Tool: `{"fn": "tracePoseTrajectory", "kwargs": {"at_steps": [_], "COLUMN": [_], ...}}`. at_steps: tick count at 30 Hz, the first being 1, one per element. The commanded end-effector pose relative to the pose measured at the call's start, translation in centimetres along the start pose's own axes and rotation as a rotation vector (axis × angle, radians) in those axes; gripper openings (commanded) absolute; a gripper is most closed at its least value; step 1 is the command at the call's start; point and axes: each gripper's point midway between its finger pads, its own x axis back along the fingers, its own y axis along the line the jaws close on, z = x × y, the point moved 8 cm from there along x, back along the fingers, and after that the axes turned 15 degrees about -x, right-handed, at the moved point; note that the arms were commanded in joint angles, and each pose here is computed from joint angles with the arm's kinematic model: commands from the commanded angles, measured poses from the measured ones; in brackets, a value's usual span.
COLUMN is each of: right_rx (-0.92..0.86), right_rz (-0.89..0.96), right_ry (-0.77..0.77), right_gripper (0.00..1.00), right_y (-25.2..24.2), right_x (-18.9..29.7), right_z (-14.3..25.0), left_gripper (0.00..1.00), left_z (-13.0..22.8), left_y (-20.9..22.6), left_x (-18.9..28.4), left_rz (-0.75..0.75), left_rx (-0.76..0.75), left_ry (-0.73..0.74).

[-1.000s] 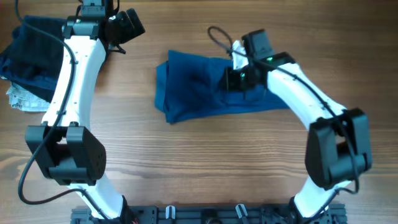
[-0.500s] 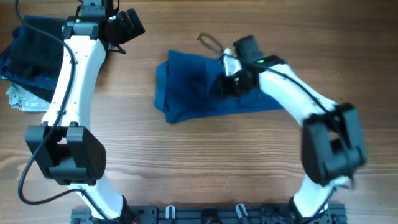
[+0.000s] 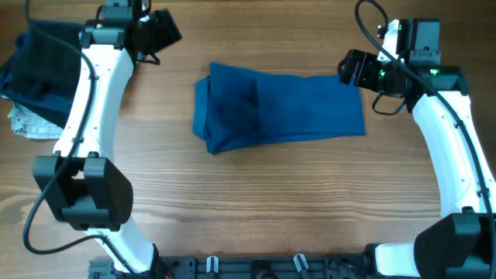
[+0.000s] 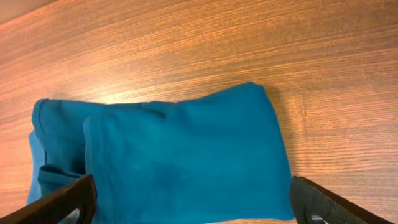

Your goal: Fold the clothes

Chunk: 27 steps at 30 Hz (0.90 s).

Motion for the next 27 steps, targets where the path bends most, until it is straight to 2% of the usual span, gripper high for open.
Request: {"fn": "tracePoseTrajectory", "kwargs": {"at_steps": [1,4,9,13,17,21,24,27], "right_rx": [0.009,0.009,0.009,0.008,0.008,0.009,0.008,0.009], "right_rz": [0.017,0.017,0.017,0.017,0.017,0.017,0.017,0.017], "right_ry": [-0.016,-0.016,-0.016,-0.016,-0.016,-0.016,-0.016,-0.016], "right_gripper": [0.99,0.99,0.99,1.0,1.0,0.99,1.0,1.0], "right_y": [0.0,0.0,0.0,0.0,0.0,0.0,0.0,0.0], "right_x": [0.0,0.0,0.0,0.0,0.0,0.0,0.0,0.0], "right_z": [-0.2,-0.2,-0.2,-0.2,-0.2,-0.2,-0.2,-0.2], "left_gripper": [0.04,0.04,0.04,0.04,0.04,0.04,0.04,0.04], "left_z": [4.1,8.0,12.8,16.0,18.5,17.6,14.6,10.9], "left_y": [-4.1,-6.9,-8.8,-8.6,-7.0,-6.5,-7.7,-8.8], "left_x": [-2.1,-4.2,-8.3,-11.5,-14.6,-14.2,-10.9,-6.7], "left_rz": [0.09,0.044,-0.005,-0.038,-0.106,-0.182,-0.154,-0.103], "left_rx": [-0.061,-0.141,-0.221,-0.239,-0.254,-0.286,-0.284,-0.273], "left_ry": [0.205,0.365,0.519,0.624,0.664,0.609,0.52,0.352]}}
